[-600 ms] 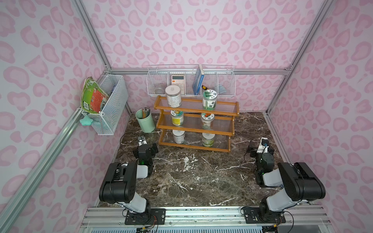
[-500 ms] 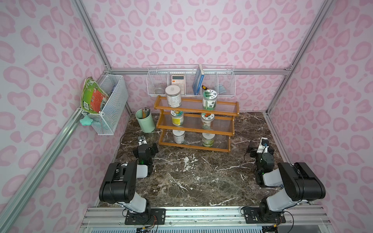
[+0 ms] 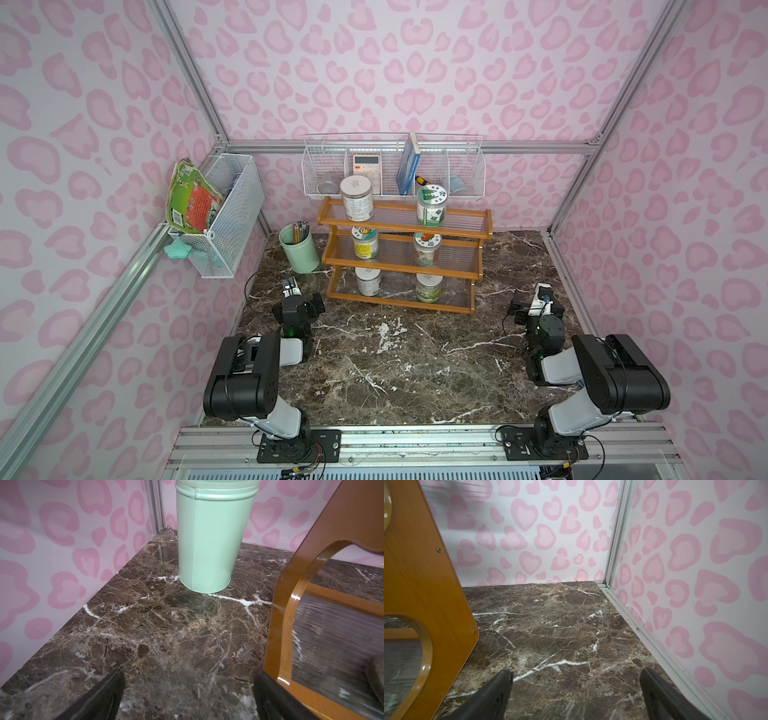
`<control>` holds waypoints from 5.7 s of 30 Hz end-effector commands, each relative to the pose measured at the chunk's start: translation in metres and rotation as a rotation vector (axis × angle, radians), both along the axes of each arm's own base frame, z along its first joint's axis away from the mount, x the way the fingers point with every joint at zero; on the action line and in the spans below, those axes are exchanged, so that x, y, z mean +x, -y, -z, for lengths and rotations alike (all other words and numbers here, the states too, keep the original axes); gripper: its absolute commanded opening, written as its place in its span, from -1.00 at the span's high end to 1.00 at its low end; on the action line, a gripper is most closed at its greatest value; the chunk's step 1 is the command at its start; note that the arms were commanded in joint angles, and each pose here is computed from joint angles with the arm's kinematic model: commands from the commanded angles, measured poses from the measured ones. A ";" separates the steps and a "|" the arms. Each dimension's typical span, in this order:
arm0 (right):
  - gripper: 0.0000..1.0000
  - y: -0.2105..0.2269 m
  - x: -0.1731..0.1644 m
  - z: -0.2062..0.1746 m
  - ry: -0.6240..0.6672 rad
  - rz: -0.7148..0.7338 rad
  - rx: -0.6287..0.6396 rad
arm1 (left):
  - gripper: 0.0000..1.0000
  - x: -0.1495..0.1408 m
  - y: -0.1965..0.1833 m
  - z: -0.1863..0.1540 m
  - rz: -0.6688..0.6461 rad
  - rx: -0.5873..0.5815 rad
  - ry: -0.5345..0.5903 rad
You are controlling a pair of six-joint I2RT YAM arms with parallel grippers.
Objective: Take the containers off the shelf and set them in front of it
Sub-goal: 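Pick up a container from the shelf, then place the container at the center of the board.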
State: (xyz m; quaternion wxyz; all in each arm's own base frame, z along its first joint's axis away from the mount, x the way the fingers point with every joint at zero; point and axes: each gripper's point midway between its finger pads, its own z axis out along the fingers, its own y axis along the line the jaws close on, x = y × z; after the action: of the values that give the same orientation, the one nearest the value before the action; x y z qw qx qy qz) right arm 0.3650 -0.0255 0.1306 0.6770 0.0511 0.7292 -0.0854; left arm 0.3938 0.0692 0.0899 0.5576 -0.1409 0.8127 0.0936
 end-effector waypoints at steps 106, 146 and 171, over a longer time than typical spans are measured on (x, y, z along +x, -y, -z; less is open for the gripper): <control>-0.55 -0.307 0.130 -0.260 0.108 -1.013 0.056 | -0.79 -0.055 0.160 -0.149 0.759 -0.339 -0.128; -0.36 -0.254 -0.092 -0.213 0.087 -1.013 0.130 | -0.81 -0.058 0.169 -0.154 0.792 -0.373 -0.137; -0.28 -0.228 -0.104 -0.031 -0.161 -0.870 0.258 | -0.88 -0.085 0.167 -0.154 0.757 -0.391 -0.108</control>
State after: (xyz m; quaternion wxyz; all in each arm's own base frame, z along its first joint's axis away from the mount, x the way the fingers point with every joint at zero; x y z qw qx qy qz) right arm 0.2540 0.2021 0.1418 0.5435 -0.2045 0.7639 0.2815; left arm 0.3090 -0.0982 0.2436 0.4714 0.0717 0.8375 -0.2671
